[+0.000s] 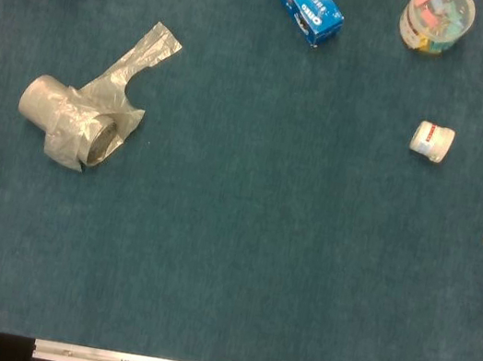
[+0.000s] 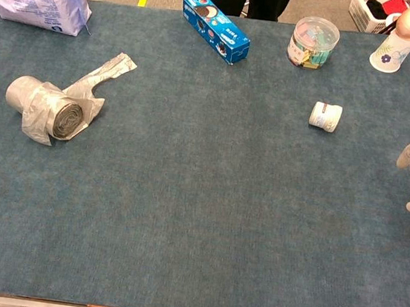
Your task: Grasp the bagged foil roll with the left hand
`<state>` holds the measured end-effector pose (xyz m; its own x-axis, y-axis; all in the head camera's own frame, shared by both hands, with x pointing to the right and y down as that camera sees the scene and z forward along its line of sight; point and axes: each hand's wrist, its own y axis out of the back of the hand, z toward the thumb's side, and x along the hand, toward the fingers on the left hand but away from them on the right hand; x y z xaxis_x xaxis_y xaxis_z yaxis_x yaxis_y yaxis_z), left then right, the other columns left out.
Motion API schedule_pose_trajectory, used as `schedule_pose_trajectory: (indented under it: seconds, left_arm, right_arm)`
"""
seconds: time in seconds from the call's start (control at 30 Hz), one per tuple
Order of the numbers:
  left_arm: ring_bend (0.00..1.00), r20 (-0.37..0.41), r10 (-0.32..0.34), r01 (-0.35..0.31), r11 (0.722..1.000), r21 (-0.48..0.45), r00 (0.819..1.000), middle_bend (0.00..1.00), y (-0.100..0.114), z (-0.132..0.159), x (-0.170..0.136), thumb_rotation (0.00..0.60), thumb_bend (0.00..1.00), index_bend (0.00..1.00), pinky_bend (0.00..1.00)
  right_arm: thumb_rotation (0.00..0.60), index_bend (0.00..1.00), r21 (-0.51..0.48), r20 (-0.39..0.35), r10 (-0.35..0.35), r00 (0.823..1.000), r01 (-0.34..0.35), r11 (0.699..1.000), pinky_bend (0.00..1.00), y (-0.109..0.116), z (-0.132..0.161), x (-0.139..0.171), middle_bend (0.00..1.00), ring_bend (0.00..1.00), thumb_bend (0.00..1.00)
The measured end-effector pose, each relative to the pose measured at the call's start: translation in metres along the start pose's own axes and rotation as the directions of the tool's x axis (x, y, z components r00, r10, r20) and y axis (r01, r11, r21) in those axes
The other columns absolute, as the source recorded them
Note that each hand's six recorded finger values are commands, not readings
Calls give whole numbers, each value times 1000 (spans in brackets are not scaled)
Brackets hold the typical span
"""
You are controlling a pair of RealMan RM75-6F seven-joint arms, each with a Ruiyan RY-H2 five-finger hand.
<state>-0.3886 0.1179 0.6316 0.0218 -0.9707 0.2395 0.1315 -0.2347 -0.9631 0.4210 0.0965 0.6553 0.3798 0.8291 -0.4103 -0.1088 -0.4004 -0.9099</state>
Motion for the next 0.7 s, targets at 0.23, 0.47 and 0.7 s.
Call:
schedule_pose_trajectory:
  seconds: [0.23,0.47,0.7]
  left_arm:
    - [385,-7,-11,11,1000,11,1000,497,-2,-2,-1,600,0,618,558]
    - [385,-10,-3,3,1000,10,1000,497,1,-2,-2,600,0,618,558]
    - [386,3,-20,20,1000,1,1000,501,-4,1,-1,600,0,626,558]
  right_arm:
    - [600,445,-3,-1,-2,1000,2,1000,487,0,-1,-1,542,365,0]
    - [600,445,-6,-1,6,1000,-6,1000,487,-2,-2,-3,542,365,0]
    - [600,445,3,-5,-1,1000,2,1000,488,0,1,0,542,365,0]
